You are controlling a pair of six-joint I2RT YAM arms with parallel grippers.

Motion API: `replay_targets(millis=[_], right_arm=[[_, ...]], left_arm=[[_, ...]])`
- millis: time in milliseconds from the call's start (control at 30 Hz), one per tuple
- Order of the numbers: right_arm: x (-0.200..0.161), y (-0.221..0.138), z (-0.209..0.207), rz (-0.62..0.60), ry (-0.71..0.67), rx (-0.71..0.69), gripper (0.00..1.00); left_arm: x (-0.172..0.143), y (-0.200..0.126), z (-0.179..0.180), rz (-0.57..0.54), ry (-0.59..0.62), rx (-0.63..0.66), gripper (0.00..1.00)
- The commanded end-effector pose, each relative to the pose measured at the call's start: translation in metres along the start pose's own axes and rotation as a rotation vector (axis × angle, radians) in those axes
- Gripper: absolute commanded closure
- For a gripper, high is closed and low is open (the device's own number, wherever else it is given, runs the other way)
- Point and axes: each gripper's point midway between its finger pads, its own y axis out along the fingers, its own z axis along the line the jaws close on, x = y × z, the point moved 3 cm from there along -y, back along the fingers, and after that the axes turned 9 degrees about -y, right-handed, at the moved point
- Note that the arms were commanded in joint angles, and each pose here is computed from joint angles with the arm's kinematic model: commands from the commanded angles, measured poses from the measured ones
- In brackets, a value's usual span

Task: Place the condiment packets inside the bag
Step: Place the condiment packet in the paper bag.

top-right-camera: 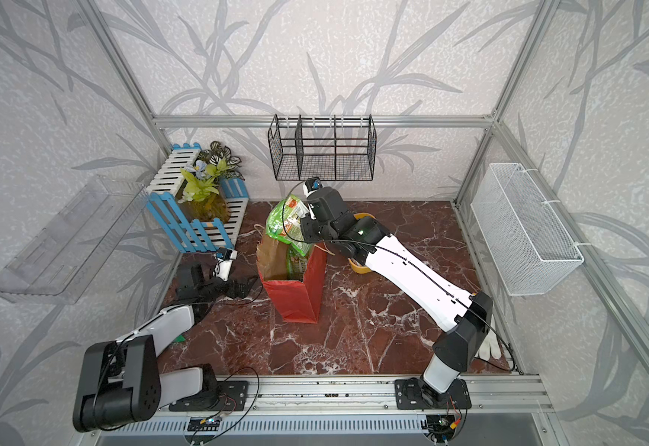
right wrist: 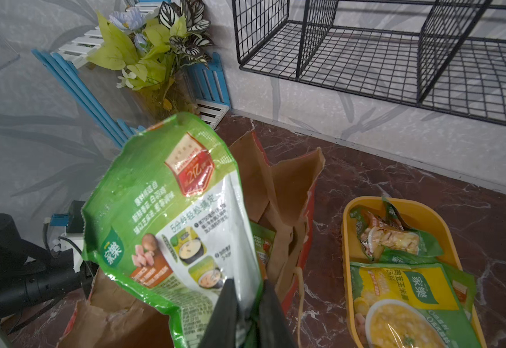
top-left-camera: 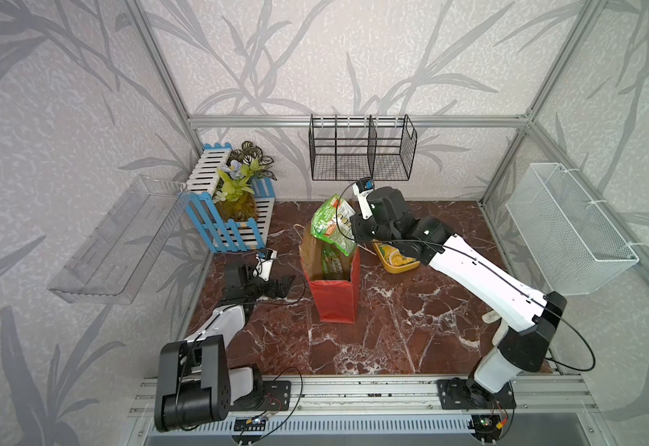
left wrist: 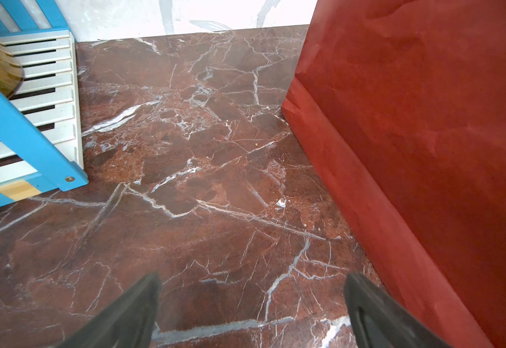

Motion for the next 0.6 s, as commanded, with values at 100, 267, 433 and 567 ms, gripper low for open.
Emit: replay_targets(millis=[100, 267, 433, 567], right_arm=[[0.022, -0.027, -0.008, -0.07, -0.015, -0.04, 0.5], [0.026, -0.054, -0.033, -0.11, 0.032, -0.099, 0.42], [0.006, -0.067, -0.093, -0.094, 0.181, -0.183, 0.4], [-0.033, -0.058, -0.15, -0.032, 0.318, -0.27, 0.4]], left_arm=[[0.001, -0.002, -0.002, -0.012, 0.02, -0.011, 0.0], [0.001, -0.002, -0.002, -0.012, 0.02, -0.013, 0.0], [0.001, -0.001, -0.002, -0.009, 0.018, -0.014, 0.0], [0.001, -0.001, -0.002, -0.01, 0.018, -0.014, 0.0]])
